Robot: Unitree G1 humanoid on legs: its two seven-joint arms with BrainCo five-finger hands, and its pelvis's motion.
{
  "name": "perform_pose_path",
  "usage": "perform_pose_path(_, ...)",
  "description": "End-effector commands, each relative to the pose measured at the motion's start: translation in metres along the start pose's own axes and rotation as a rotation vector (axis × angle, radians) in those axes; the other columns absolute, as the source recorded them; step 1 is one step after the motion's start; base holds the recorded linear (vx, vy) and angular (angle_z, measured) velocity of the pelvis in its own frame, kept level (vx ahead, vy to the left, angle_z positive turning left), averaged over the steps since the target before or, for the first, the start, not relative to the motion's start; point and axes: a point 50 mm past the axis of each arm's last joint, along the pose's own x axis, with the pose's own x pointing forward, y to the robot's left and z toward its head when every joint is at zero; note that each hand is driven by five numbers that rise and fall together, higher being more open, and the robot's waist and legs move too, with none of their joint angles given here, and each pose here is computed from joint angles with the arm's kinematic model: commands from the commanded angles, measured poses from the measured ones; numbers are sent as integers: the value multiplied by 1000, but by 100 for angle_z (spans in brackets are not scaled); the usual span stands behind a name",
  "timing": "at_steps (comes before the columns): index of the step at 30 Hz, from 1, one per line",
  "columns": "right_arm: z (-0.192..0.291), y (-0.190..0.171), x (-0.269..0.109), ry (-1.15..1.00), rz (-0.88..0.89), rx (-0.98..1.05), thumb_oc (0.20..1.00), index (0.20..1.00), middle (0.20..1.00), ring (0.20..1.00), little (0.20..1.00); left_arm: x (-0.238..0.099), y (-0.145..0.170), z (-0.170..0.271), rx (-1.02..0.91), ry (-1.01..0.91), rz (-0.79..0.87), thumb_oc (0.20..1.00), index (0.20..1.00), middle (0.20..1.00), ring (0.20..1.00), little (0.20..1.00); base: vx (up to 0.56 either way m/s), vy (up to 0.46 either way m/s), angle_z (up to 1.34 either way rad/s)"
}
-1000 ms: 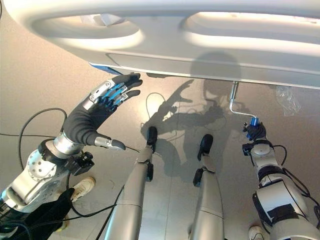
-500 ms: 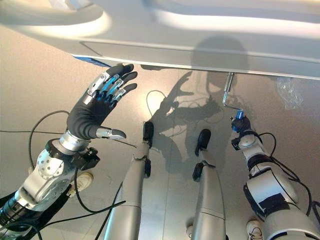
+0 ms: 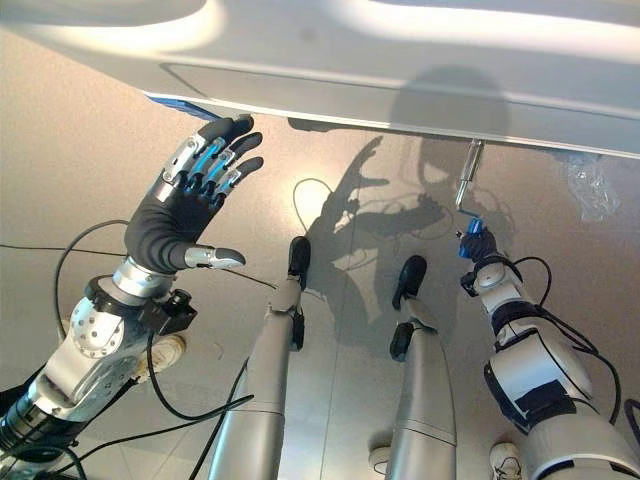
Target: Raise the hospital bed
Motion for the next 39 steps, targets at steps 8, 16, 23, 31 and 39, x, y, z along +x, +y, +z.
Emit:
perform_pose_path(8, 44, 86, -21, -177, 258, -6, 1000, 1000, 1000, 1000, 1000, -1, -13, 18, -46, -125, 1, 1000, 1000, 1000, 1000, 1000, 0, 9, 0)
perform_pose_path(16, 33, 81, -19, -129, 238, 41, 1000, 1000, 1000, 1000, 1000, -2, -14, 15, -57, -120, 8, 1000, 1000, 1000, 1000, 1000, 0, 0, 0)
perform_pose_path(23, -13, 67, -19, 61, 148, 283, 1000, 1000, 1000, 1000, 1000, -10, -8, -5, -64, -29, 90, 1000, 1000, 1000, 1000, 1000, -5, -3, 3)
perform_pose_path(31, -93, 83, -49, 286, 100, 453, 1000, 1000, 1000, 1000, 1000, -98, 12, -109, -58, 508, 430, 1000, 1000, 1000, 1000, 1000, -3, -4, -4)
perform_pose_path(39, -150, 119, -101, 405, 118, 536, 1000, 1000, 1000, 1000, 1000, -243, -14, -184, 99, 1256, 528, 1000, 1000, 1000, 1000, 1000, 50, 5, -4)
